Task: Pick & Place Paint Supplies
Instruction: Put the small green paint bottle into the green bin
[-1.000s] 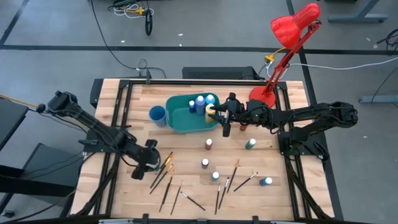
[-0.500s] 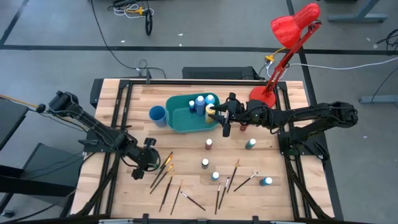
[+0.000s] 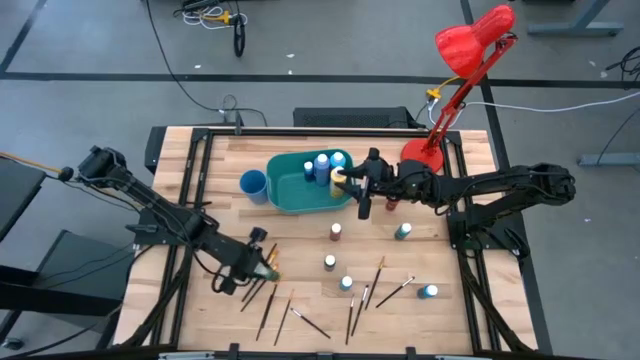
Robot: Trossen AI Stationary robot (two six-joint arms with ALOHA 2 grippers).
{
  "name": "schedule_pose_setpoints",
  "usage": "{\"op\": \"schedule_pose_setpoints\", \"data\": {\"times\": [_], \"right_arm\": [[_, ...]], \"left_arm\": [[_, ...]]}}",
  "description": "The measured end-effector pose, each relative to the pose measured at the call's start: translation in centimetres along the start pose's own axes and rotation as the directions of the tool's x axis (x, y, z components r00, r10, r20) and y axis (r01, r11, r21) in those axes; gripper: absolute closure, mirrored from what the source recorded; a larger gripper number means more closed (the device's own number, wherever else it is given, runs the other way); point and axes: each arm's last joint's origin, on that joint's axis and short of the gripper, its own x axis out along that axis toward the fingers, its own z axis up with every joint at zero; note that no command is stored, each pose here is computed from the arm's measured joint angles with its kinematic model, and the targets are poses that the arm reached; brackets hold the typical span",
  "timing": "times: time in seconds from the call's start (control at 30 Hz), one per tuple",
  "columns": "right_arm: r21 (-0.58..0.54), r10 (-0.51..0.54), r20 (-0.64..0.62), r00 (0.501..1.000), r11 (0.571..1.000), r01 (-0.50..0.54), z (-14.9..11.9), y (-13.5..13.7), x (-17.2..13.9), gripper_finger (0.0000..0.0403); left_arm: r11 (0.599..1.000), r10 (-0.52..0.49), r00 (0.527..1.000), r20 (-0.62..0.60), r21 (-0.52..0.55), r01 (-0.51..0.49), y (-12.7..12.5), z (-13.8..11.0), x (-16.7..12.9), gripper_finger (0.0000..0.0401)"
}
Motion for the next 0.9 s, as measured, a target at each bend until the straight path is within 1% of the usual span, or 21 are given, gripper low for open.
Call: {"op": "schedule_pose_setpoints", "data": {"times": [0.07, 0.17, 0.23, 0.33, 0.43, 0.47, 0.6, 0.67, 0.77, 0.83, 0.9], "right_arm": [[0.001, 0.003, 0.012, 1.0, 1.0, -0.003, 0.1, 0.1, 0.0, 0.0238], [0.001, 0.005, 0.015, 1.0, 1.0, -0.005, 0.1, 0.1, 0.0, 0.0238], [0.001, 0.005, 0.015, 1.0, 1.0, -0.005, 0.1, 0.1, 0.0, 0.0238], [0.001, 0.005, 0.015, 1.0, 1.0, -0.005, 0.1, 0.1, 0.0, 0.0238], [0.001, 0.005, 0.015, 1.0, 1.0, -0.005, 0.1, 0.1, 0.0, 0.0238], [0.001, 0.005, 0.015, 1.0, 1.0, -0.005, 0.1, 0.1, 0.0, 0.0238], [-0.003, 0.005, 0.019, 1.0, 1.0, -0.005, 0.2, 0.1, 0.0, 0.0238], [-0.008, 0.004, 0.025, 1.0, 1.0, -0.004, 0.2, 0.1, 0.0, 0.0238], [-0.008, 0.004, 0.025, 1.0, 1.0, -0.004, 0.2, 0.1, 0.0, 0.0238], [-0.008, 0.004, 0.025, 1.0, 1.0, -0.004, 0.2, 0.1, 0.0, 0.0238], [-0.004, 0.004, 0.022, 1.0, 1.0, -0.004, 0.2, 0.1, 0.0, 0.0238]], "left_arm": [[0.995, 0.037, 0.997, 0.072, 0.089, -0.043, 0.4, 0.7, 0.0, 0.0261], [0.976, 0.132, 0.982, 0.132, 0.156, -0.153, 1.5, 1.3, 0.0, 0.0271], [0.958, 0.188, 0.972, 0.141, 0.19, -0.213, 2.6, 1.4, 0.0, 0.0274], [0.932, 0.266, 0.957, 0.118, 0.221, -0.286, 4.9, 1.1, 0.0, 0.0274], [0.915, 0.346, 0.934, 0.084, 0.191, -0.356, 7.4, 0.9, 0.0, 0.0272], [0.912, 0.36, 0.929, 0.083, 0.179, -0.369, 8.3, 0.9, -0.1, 0.027], [0.923, 0.344, 0.934, 0.095, 0.15, -0.355, 11.7, 1.4, -0.3, 0.027], [0.921, 0.367, 0.929, 0.058, 0.119, -0.371, 13.5, 1.1, 0.0, 0.0271], [0.908, 0.416, 0.909, -0.006, 0.062, -0.415, 16.4, 0.6, 0.7, 0.0269], [0.915, 0.402, 0.913, -0.07, 0.029, -0.401, 18.1, -0.3, 1.4, 0.0267], [0.923, 0.382, 0.919, -0.102, -0.001, -0.384, 19.6, -1.1, 2.3, 0.0267]]}}
